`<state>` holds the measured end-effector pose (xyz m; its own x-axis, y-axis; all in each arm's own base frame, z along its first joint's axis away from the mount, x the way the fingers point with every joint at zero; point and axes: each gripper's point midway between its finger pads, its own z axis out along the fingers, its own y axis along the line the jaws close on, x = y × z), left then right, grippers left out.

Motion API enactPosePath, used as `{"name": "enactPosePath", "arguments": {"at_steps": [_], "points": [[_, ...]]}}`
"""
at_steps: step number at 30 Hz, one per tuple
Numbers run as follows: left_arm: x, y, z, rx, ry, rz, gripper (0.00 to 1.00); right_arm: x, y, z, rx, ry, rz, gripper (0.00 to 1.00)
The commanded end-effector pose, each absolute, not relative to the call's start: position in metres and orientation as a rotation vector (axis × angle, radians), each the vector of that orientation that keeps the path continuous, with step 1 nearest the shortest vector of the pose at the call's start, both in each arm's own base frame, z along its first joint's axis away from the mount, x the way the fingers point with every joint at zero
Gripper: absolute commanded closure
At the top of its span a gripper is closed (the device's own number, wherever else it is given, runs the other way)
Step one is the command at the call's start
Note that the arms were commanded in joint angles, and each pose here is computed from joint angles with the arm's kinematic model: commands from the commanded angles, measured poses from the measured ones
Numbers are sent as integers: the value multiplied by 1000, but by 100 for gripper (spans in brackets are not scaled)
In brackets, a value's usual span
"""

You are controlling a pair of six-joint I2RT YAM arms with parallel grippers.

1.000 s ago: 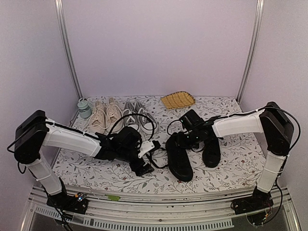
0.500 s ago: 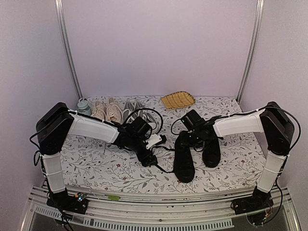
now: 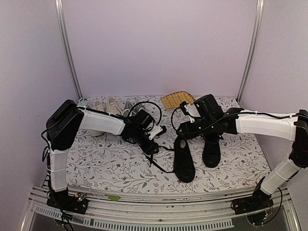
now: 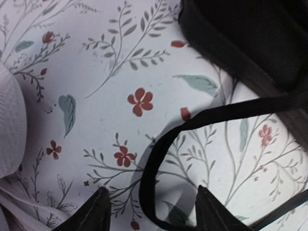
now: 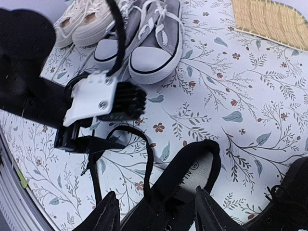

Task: Tie the shoes
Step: Pick up the shoelace from the center of the board.

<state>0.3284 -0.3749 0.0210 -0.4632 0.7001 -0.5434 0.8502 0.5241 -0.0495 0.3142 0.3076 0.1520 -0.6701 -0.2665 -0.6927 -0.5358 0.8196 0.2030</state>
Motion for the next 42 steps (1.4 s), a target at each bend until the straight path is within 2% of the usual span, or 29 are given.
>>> {"name": "enactPosePath", "arguments": {"at_steps": [1,2,3,5,6,7,11,14,19,26,31,42], "points": [[324,-356,-10,1273,2437,-344,43,280,316,152,-883,2259,555,46],[324,-353,-13,1278,2442,-327,47,276,319,155,-919,2245,560,46],[324,-350,-14,1278,2447,-310,56,270,324,158,-949,2233,576,46],[324,-346,-12,1272,2449,-284,80,256,338,163,-1034,2197,621,46],[325,-346,-8,1260,2443,-286,97,248,346,163,-1087,2176,641,46],[324,-345,-3,1245,2434,-293,100,237,356,162,-1154,2152,659,46],[331,-350,44,1140,2298,-357,100,190,389,121,-1459,2132,645,46],[338,-348,71,1080,2201,-358,100,173,397,75,-1670,2203,532,45],[340,-348,84,1086,2148,-356,100,169,401,18,-1904,2306,375,43],[338,-347,77,1106,2162,-356,100,175,390,-17,-1937,2420,223,42],[340,-349,83,1113,2145,-355,100,174,382,-9,-1925,2446,189,42],[339,-350,80,1127,2152,-355,100,194,406,72,-1886,2281,208,40]]}}
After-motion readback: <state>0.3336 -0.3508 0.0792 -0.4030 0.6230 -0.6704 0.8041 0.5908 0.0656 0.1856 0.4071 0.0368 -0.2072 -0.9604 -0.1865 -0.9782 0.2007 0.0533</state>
